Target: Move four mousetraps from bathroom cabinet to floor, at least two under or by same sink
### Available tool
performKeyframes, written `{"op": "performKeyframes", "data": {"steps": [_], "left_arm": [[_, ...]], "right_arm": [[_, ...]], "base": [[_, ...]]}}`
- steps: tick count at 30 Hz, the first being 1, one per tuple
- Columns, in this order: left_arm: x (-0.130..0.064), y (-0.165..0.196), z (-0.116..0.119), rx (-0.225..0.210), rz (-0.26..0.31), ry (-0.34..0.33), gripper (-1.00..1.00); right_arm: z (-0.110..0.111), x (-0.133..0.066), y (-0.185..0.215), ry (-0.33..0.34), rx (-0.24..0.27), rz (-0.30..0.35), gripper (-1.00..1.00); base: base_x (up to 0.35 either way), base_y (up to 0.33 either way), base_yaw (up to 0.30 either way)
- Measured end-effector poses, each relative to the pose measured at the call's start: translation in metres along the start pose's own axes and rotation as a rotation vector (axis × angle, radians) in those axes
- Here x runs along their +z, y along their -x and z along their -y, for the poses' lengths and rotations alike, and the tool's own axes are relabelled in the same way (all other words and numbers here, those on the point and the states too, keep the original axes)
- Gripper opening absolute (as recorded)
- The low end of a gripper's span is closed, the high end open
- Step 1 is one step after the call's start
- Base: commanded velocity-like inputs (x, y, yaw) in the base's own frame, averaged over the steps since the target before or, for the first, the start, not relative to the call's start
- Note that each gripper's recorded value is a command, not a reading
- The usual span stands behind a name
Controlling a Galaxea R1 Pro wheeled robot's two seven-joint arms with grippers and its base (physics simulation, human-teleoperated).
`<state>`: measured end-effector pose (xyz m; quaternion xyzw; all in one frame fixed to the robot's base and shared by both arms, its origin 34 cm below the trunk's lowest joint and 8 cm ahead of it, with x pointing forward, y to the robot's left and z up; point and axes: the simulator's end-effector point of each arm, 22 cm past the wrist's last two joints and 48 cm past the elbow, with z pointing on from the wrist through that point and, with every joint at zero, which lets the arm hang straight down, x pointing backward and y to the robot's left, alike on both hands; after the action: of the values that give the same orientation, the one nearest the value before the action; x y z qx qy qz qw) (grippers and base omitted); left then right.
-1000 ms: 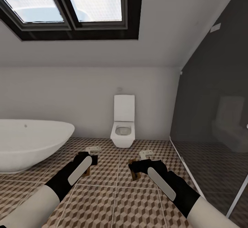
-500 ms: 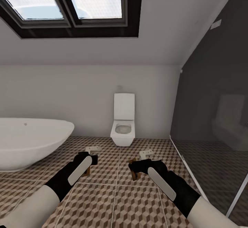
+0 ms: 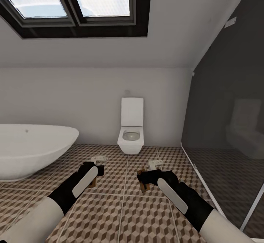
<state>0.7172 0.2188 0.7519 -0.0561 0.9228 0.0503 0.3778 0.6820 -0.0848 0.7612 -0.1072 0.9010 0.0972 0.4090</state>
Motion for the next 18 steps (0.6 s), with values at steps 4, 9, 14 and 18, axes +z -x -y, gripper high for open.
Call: {"op": "performKeyframes", "data": {"steps": [4,9,14,18], "left_arm": [[0.004,-0.006,0.0,0.0,0.002,-0.001,-1.0],[0.01,-0.012,0.002,0.0,0.005,-0.003,-1.0],[0.015,-0.02,0.003,0.0,0.008,-0.005,-1.0],[0.02,-0.026,0.003,0.0,0.009,-0.004,-1.0]], "right_arm": [[0.0,0.004,-0.006,0.001,0.0,0.0,-1.0],[-0.002,0.009,-0.013,0.005,-0.002,0.005,-1.0],[-0.002,0.013,-0.02,0.007,-0.003,0.009,-1.0],[-0.003,0.016,-0.026,0.01,-0.004,0.013,-1.0]], "base": [[0.0,0.0,0.0],[0.0,0.0,0.0],[0.0,0.0,0.0],[0.0,0.0,0.0]]}}
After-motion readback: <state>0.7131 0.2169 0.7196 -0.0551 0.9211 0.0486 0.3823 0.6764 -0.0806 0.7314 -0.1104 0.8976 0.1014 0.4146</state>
